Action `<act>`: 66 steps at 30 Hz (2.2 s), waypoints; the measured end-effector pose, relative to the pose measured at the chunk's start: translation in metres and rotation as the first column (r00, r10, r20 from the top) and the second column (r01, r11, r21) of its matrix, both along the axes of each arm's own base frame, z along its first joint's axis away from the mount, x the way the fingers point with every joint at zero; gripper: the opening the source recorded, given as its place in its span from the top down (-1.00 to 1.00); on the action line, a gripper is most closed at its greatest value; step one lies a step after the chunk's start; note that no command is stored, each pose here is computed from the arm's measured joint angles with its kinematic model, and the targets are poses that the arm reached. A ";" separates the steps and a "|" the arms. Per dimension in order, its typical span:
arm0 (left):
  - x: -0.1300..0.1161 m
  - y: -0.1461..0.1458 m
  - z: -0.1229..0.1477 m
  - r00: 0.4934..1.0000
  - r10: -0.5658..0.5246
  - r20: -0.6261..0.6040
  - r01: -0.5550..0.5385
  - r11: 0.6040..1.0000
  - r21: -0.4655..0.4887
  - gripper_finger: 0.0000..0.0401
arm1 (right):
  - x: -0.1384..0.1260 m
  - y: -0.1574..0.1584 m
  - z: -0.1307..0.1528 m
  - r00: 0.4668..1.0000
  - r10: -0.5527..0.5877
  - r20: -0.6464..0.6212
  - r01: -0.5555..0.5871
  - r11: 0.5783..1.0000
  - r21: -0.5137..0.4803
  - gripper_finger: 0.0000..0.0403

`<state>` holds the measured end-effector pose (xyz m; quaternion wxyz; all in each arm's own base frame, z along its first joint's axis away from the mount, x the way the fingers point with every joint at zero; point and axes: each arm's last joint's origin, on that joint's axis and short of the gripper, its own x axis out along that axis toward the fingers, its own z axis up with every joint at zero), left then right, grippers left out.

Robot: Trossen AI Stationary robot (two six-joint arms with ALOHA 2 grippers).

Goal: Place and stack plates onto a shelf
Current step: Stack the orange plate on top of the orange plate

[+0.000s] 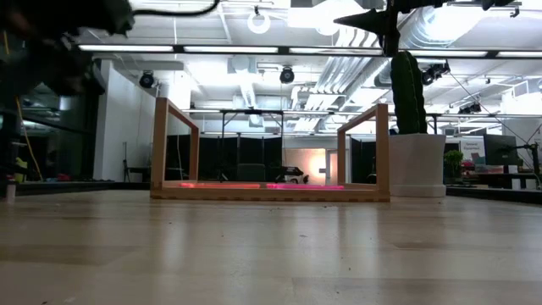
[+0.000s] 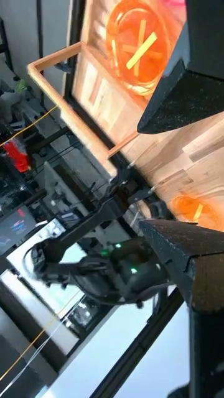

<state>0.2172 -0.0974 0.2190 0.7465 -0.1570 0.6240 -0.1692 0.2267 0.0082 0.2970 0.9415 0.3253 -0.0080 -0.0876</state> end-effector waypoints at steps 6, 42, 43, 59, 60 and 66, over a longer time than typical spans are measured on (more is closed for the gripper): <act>0.010 -0.012 -0.032 0.971 -0.237 -0.028 0.238 0.964 0.119 0.14 | 0.003 0.000 -0.005 1.000 0.000 -0.023 0.001 1.000 0.007 -0.10; 0.006 -0.013 -0.084 0.857 -0.487 -0.168 0.513 0.834 0.203 0.94 | 0.004 0.000 -0.008 0.999 -0.001 -0.047 0.002 1.000 0.019 -0.10; 0.006 -0.013 -0.084 0.863 -0.476 -0.170 0.504 0.840 0.200 0.96 | 0.004 0.000 -0.008 0.999 -0.001 -0.047 0.002 1.000 0.019 -0.10; 0.020 0.025 -0.008 0.968 -0.245 0.048 0.235 0.960 0.149 1.00 | 0.004 0.000 -0.008 0.999 -0.001 -0.052 0.001 1.000 0.012 -0.10; 0.022 0.028 0.001 0.973 -0.214 0.082 0.201 0.969 0.143 1.00 | 0.004 0.000 -0.008 0.999 0.000 -0.052 0.001 1.000 0.012 -0.10; 0.048 0.058 0.053 0.962 0.121 0.245 -0.139 0.989 0.057 1.00 | 0.004 0.000 -0.008 0.998 0.000 -0.058 0.000 1.000 0.001 -0.10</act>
